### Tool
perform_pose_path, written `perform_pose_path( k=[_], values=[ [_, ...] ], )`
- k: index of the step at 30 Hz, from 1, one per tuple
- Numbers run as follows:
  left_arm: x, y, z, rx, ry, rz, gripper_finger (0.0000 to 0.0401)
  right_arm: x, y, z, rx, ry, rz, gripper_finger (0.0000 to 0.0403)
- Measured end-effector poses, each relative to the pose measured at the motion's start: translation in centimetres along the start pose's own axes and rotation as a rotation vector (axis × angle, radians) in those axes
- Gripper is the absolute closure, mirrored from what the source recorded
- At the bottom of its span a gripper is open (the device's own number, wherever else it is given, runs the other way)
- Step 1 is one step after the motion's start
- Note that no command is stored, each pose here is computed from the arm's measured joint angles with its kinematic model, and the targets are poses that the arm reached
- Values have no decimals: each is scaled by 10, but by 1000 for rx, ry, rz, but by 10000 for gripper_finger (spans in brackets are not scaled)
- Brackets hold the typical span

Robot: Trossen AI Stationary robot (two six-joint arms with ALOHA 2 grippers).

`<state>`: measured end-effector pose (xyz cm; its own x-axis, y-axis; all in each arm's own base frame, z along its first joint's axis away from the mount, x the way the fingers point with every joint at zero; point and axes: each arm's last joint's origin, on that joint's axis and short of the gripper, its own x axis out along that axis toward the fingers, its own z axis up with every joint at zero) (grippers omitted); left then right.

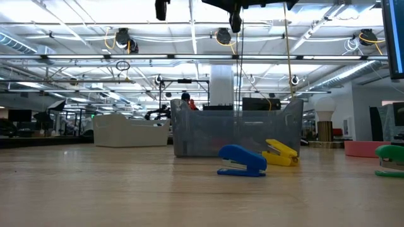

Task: Pick and place Stapler, Stapler remover, tape
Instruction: Put the blue tape into the white bin

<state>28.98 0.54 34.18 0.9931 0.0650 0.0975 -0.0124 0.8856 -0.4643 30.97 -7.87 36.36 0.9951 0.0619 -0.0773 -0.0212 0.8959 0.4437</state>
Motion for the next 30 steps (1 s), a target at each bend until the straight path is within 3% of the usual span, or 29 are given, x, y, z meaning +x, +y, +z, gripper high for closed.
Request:
perform_pose_path(
  k=[11,25,30],
  values=[
    [2,7,5,-10,-35,1,233,0,0,0,26,1,-2,370],
    [6,14,-3,-22,18,47,235,35,-18,-21,134,29,29,370],
    [5,15,-3,1,35,54,293,34,-20,-22,138,37,17,370]
  ],
)
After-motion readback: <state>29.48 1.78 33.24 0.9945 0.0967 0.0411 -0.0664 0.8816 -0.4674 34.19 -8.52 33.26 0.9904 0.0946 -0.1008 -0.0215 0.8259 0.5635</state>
